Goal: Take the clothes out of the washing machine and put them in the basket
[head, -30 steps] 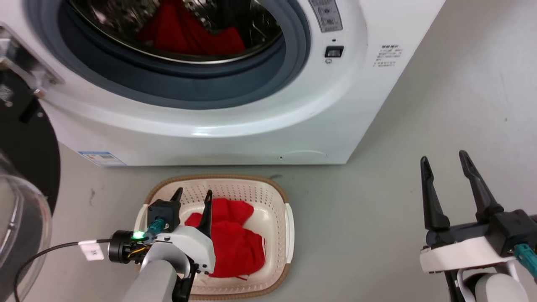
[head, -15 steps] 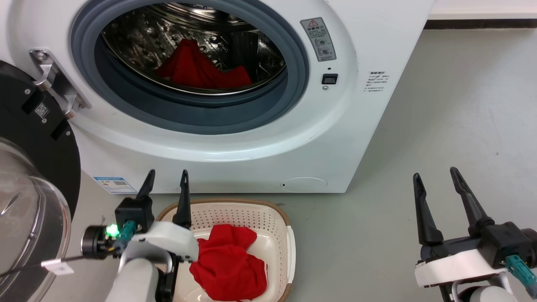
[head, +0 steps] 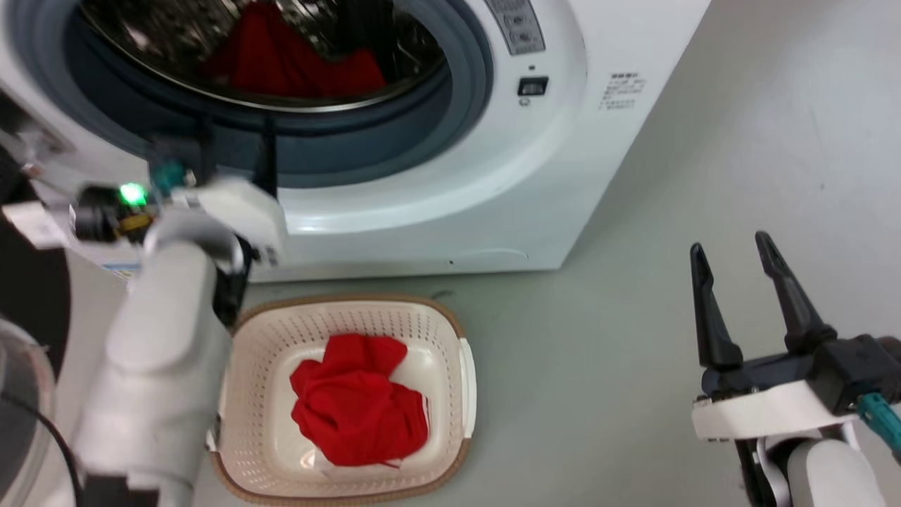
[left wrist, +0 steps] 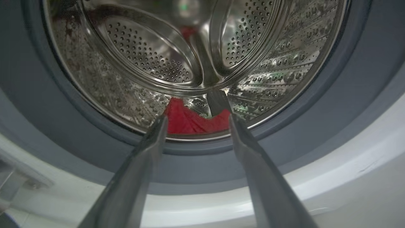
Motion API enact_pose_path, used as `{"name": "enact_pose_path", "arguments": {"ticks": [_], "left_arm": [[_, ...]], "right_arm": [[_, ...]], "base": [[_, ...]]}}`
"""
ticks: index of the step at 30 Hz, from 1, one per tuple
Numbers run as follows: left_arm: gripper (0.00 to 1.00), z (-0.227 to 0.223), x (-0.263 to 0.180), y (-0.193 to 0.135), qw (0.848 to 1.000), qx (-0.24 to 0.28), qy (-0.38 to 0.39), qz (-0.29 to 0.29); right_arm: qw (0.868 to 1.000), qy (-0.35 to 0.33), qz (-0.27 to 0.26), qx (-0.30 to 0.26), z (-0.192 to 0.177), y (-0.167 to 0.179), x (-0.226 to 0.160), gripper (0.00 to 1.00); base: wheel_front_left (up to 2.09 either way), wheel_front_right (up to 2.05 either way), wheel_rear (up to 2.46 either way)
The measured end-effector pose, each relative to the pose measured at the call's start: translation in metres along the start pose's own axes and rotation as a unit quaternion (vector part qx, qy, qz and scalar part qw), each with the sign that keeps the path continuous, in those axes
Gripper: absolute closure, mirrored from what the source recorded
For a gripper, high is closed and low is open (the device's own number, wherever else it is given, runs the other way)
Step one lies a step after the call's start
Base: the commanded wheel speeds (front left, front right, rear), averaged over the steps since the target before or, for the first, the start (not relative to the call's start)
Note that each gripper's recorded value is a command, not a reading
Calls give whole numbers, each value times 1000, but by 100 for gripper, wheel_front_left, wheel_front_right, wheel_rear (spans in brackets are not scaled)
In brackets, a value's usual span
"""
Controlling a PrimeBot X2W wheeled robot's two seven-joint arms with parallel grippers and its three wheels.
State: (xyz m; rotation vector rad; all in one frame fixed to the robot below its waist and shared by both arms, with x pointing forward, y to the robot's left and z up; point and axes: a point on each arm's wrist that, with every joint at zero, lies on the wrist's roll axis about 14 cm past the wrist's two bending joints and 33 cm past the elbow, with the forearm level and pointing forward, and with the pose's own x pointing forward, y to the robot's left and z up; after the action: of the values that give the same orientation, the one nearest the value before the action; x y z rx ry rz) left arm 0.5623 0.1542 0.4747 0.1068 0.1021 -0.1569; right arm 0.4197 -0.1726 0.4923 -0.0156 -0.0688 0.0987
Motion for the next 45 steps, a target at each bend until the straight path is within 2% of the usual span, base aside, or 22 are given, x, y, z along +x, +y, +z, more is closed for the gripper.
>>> {"name": "enact_pose_path", "arguments": {"ticks": [8, 21, 32, 42, 45], "left_arm": [[0, -17, 78, 8, 998, 26, 52, -11], [0, -72, 172, 13, 990, 35, 136, -10], [0, -124, 210, 19, 970, 26, 240, 0], [0, -155, 215, 19, 940, 21, 341, 0], [0, -159, 216, 19, 936, 29, 351, -1]], "right_arm": [[999, 28, -18, 6, -30, -15, 19, 0], [996, 73, -47, 4, -80, -42, 38, 0], [991, 113, -72, 2, -113, -61, 32, 0], [988, 134, -82, 1, -128, -67, 26, 0], [987, 136, -83, 2, -130, -67, 25, 0]], "base": [[0, 0, 0], [0, 0, 0], [0, 0, 0], [0, 0, 0], [0, 0, 0]]}}
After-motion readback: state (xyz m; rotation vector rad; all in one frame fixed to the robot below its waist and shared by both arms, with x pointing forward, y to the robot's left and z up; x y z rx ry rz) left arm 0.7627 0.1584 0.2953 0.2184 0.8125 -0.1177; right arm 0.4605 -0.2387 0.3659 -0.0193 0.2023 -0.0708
